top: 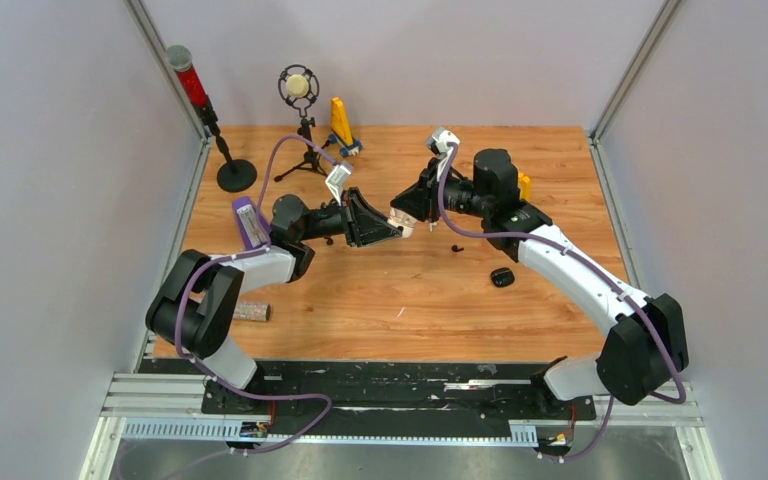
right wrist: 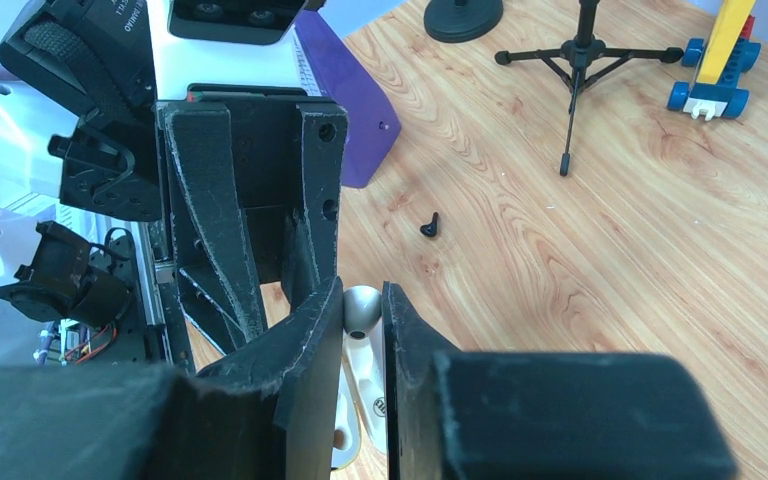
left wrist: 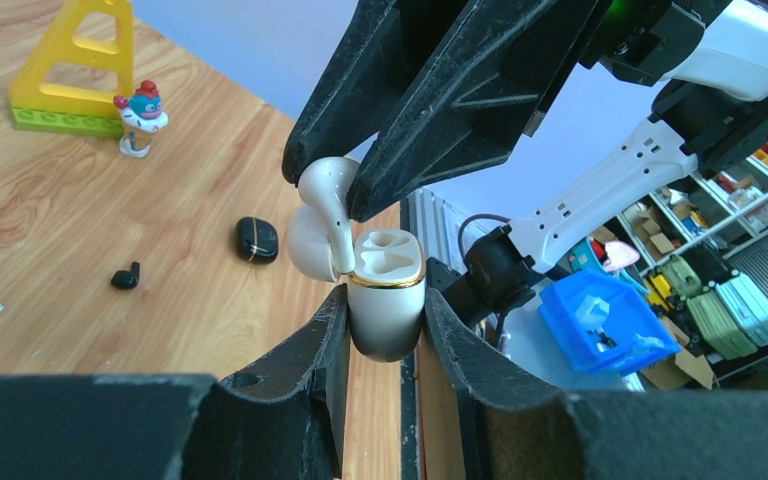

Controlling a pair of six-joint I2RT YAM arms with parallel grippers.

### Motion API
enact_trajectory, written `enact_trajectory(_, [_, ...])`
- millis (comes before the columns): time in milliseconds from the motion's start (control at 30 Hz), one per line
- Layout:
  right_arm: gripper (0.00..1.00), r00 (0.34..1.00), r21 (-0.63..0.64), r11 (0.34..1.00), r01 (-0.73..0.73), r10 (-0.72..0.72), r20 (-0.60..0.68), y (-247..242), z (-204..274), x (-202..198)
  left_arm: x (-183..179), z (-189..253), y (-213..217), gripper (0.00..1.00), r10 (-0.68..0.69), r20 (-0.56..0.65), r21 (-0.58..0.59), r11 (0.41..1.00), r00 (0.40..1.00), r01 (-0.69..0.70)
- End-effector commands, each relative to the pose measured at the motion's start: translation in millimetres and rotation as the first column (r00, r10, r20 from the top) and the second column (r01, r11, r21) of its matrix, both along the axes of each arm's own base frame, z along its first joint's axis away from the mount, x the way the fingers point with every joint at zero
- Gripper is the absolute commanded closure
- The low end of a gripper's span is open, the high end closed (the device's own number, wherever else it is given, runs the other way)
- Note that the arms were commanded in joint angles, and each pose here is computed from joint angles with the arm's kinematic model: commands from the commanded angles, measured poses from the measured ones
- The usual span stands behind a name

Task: Insert the wireless bluetooth earbuds into the charging case
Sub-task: Place the earbud in the charging case.

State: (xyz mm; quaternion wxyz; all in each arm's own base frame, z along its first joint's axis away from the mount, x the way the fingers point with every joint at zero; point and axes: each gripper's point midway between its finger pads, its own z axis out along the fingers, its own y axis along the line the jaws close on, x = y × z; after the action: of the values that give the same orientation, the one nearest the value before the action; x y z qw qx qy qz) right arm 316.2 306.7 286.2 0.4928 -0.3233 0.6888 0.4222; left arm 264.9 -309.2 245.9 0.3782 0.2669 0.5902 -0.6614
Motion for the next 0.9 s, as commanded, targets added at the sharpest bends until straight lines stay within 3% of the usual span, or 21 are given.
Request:
enact_trajectory(0, [0.91, 0.999, 0.041, 0.999, -0.023, 0.022, 0.040, 3, 15, -4, -1, 13, 2, 1.00, 0.004, 0.062, -0.034, 0.999, 0.998, -0.001])
enact_trajectory(667, [0.89, 0.999, 0.037, 0.999, -0.037, 0.037, 0.001, 3, 10, -15, 3, 26, 13, 1.00, 0.035, 0.107, -0.059, 0.998, 0.994, -0.029])
enact_trajectory(867, [0.89, 0.999, 0.060, 0.998, 0.017, -0.014, -0.039, 4, 24, -2, 8, 25, 14, 1.00, 0.084, 0.115, -0.073, 0.994, 0.990, -0.076])
